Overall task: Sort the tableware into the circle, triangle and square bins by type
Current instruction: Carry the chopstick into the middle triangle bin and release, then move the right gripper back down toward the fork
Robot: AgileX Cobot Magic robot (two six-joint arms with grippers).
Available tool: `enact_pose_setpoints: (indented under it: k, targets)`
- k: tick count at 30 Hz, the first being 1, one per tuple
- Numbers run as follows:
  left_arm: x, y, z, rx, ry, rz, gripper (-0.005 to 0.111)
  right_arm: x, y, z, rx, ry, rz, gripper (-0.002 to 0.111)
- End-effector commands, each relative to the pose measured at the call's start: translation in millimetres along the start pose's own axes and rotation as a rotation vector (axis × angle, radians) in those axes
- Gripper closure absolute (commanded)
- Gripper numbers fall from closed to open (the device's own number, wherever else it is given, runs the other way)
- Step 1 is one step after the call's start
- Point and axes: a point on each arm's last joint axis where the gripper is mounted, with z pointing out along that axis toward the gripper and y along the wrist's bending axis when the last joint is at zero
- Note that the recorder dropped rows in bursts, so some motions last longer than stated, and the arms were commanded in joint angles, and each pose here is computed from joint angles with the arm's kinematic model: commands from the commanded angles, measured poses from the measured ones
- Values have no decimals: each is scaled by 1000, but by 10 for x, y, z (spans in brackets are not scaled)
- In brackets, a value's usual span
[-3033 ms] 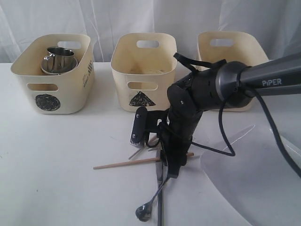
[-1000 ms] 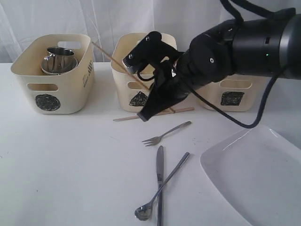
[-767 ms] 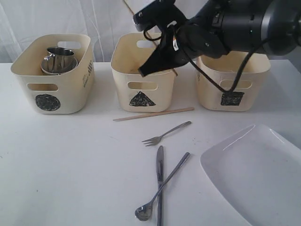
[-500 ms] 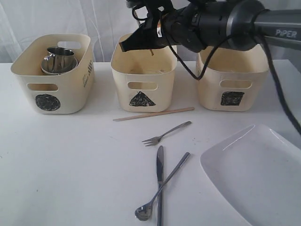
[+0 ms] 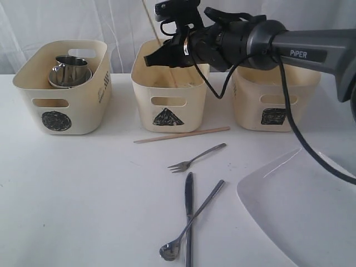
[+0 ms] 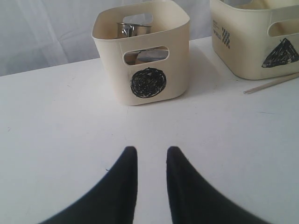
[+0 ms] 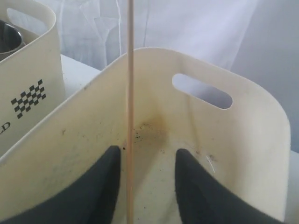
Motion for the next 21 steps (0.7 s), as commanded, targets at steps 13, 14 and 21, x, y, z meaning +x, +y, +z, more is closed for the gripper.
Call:
enact_pose_setpoints:
  k: [13, 14, 21]
  targets:
    - [4, -1, -3, 0, -5, -11, 78, -493, -246, -916, 184, 191, -142, 58]
    - [4, -1, -3, 0, -5, -11, 78, -491, -254, -999, 202, 239, -141, 58]
    - [4, -1, -3, 0, -5, -11, 78, -294, -63, -1458, 5, 626, -151, 58]
